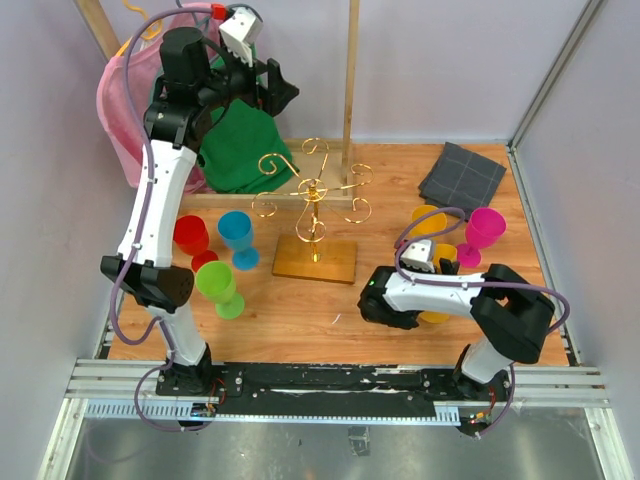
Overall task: Take the wine glass off the wine glass rack
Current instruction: Place the wine glass at the center of the board.
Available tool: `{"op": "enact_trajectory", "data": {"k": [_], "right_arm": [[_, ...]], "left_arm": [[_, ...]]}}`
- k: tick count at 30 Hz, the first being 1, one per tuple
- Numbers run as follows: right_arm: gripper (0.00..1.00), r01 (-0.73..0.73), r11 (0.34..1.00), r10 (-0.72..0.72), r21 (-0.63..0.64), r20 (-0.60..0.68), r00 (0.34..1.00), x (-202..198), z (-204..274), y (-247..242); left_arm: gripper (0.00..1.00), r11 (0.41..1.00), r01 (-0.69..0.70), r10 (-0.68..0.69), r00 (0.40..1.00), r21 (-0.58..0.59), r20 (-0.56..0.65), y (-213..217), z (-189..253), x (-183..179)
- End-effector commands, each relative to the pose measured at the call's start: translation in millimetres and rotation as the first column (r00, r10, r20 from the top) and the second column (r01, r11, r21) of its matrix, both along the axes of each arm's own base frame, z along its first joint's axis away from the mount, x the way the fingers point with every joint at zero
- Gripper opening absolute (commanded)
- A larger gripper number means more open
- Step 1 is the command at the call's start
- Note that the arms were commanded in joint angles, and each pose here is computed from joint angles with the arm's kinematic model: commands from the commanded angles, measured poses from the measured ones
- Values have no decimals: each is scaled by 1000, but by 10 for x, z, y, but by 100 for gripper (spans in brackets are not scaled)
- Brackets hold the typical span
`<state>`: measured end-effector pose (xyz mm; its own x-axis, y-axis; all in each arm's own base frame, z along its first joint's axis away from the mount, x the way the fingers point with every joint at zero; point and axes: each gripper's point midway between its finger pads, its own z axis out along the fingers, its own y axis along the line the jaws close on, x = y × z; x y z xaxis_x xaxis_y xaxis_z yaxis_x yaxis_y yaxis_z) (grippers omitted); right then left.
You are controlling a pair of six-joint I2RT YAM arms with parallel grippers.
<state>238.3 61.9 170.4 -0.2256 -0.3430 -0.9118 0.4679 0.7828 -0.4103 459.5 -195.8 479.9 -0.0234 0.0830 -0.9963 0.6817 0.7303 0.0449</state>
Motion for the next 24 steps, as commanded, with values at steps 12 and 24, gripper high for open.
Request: {"op": "enact_trajectory", "data": {"k": [12, 24], "right_arm": [[66, -124, 958, 44, 258, 294, 955, 277, 277, 198], [66, -127, 949, 32, 288, 314, 949, 386, 150, 275]], "left_arm": [[99, 999, 11, -12, 1000, 48, 28, -170, -23, -47], [99, 995, 17, -19, 1000, 97, 19, -191, -152, -55]]}}
